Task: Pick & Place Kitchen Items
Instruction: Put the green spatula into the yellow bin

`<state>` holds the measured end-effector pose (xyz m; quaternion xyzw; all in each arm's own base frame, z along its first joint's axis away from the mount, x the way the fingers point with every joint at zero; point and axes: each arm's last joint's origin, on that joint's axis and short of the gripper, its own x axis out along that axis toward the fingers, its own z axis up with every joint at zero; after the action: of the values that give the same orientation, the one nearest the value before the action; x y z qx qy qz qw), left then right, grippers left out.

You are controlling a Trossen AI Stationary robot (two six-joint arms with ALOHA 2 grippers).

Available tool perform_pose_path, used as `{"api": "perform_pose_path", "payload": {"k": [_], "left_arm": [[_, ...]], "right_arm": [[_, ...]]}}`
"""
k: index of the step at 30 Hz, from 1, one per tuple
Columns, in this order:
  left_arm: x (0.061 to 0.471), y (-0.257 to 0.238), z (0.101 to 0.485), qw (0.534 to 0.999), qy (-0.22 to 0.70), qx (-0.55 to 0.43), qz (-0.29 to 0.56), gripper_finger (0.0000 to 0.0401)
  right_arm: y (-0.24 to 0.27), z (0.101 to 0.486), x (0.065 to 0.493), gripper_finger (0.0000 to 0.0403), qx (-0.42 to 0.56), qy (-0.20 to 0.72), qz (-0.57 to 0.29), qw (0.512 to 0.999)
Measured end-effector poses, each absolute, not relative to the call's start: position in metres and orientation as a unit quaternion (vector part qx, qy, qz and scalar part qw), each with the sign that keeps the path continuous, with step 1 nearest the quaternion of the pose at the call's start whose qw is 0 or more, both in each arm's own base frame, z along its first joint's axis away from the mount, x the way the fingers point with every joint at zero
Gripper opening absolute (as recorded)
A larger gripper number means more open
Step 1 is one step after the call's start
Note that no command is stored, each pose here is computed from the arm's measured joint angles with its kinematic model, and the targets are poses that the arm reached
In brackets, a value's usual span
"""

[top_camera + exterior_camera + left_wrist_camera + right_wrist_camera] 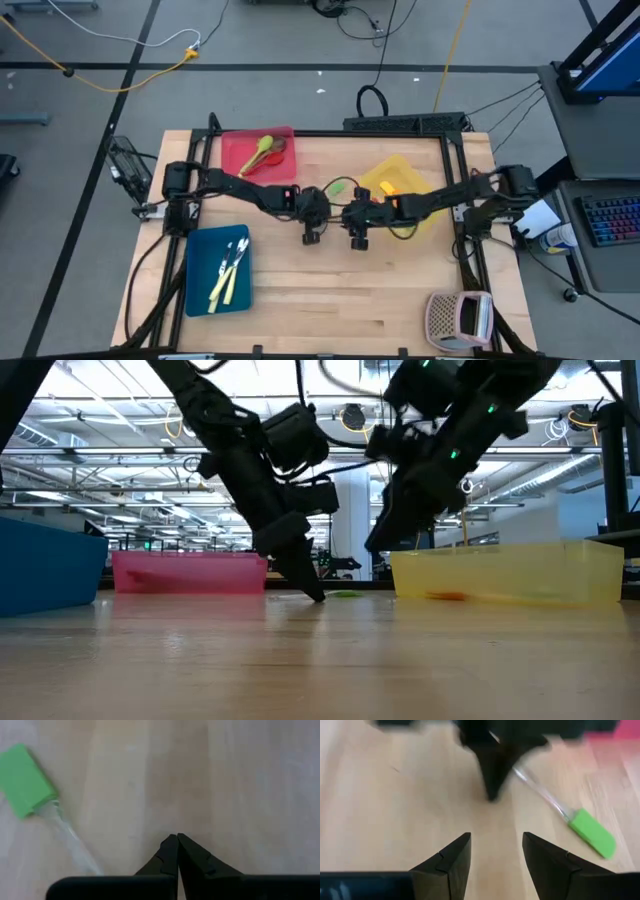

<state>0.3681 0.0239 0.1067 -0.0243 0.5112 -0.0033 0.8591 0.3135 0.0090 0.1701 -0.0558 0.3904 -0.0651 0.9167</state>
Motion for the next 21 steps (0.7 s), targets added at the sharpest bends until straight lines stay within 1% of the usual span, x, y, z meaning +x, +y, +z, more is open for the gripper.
{"api": "perform_pose_path", "payload": {"k": [3, 7, 10, 13, 15, 17, 21], "left_arm": [[0.367, 0.01, 0.113, 0.859, 0.511, -0.015, 0.011, 0.0004], [0.36, -0.01, 0.128, 0.86, 0.51, 0.019, 0.019, 0.001], [0.353, -0.021, 0.149, 0.866, 0.498, 0.036, 0.02, 0.0006], [0.345, -0.023, 0.173, 0.875, 0.483, 0.027, 0.034, 0.0003], [0.339, -0.025, 0.18, 0.87, 0.49, 0.026, 0.047, 0.0008], [0.33, -0.028, 0.188, 0.863, 0.501, 0.031, 0.059, 0.0012], [0.311, -0.03, 0.204, 0.846, 0.515, 0.038, 0.134, 0.0005]], "right_arm": [[-0.005, 0.164, 0.321, 0.0171, -0.066, 0.418, -0.081, 0.902], [-0.032, 0.174, 0.335, 0.0173, -0.061, 0.443, -0.095, 0.889], [-0.053, 0.182, 0.346, 0.018, -0.049, 0.441, -0.089, 0.892], [-0.068, 0.188, 0.353, 0.0195, -0.029, 0.422, -0.049, 0.905], [-0.075, 0.189, 0.357, 0.021, -0.041, 0.409, -0.041, 0.911], [-0.078, 0.184, 0.356, 0.0227, -0.06, 0.423, -0.042, 0.903], [-0.083, 0.177, 0.352, 0.0255, -0.102, 0.436, -0.047, 0.893]]}}
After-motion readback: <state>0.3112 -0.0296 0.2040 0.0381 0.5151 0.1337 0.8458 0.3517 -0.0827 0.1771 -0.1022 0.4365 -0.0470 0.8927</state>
